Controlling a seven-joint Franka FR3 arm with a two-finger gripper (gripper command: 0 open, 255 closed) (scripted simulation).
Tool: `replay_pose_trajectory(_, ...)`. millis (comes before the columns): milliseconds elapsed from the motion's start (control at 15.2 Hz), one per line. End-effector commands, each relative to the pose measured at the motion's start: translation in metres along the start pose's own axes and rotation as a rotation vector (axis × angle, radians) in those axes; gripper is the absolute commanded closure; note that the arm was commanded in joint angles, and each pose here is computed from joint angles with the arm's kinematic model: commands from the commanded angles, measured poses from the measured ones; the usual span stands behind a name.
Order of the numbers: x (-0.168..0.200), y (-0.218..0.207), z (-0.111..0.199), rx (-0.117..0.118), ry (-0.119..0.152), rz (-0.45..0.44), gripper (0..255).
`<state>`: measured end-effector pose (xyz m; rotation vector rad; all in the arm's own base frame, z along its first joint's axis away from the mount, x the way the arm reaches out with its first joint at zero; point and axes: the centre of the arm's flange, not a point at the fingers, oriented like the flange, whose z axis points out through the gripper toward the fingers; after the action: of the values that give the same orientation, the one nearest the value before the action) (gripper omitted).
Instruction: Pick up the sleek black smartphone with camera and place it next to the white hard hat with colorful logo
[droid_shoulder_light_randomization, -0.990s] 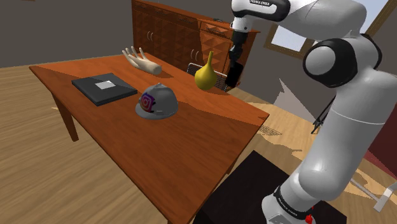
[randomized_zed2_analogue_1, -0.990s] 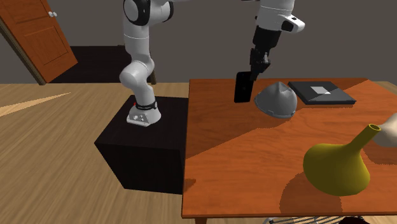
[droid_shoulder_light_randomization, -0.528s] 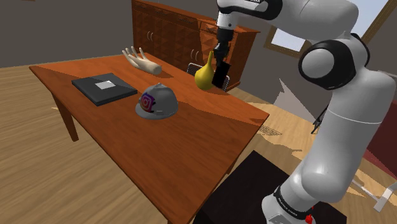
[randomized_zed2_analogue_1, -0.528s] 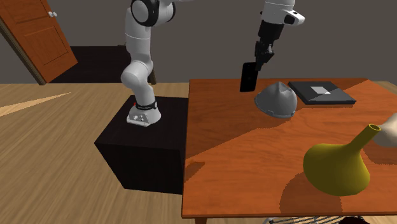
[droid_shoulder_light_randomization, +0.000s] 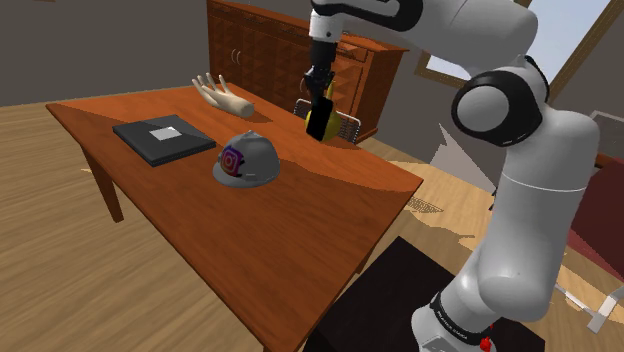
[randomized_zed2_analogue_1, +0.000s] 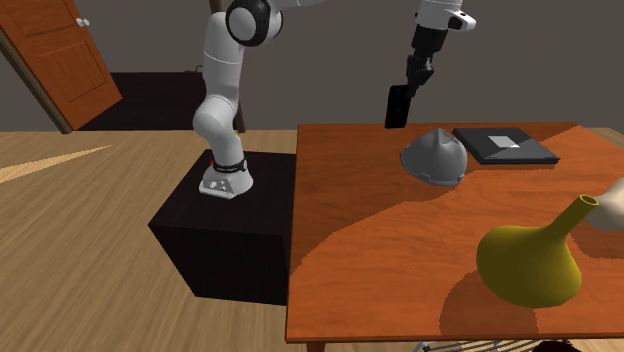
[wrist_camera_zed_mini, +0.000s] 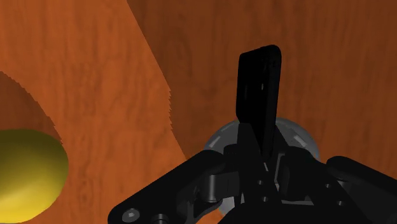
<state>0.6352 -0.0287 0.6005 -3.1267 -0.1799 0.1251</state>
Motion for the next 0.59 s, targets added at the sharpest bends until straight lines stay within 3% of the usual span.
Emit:
replay_pose_trajectory(0,0.013,-0.026,-0.002,0.0,0.0,0.001,255)
replay_pose_trajectory(528,0.017,-0.025,0.04,0.0,0.0,0.001,255)
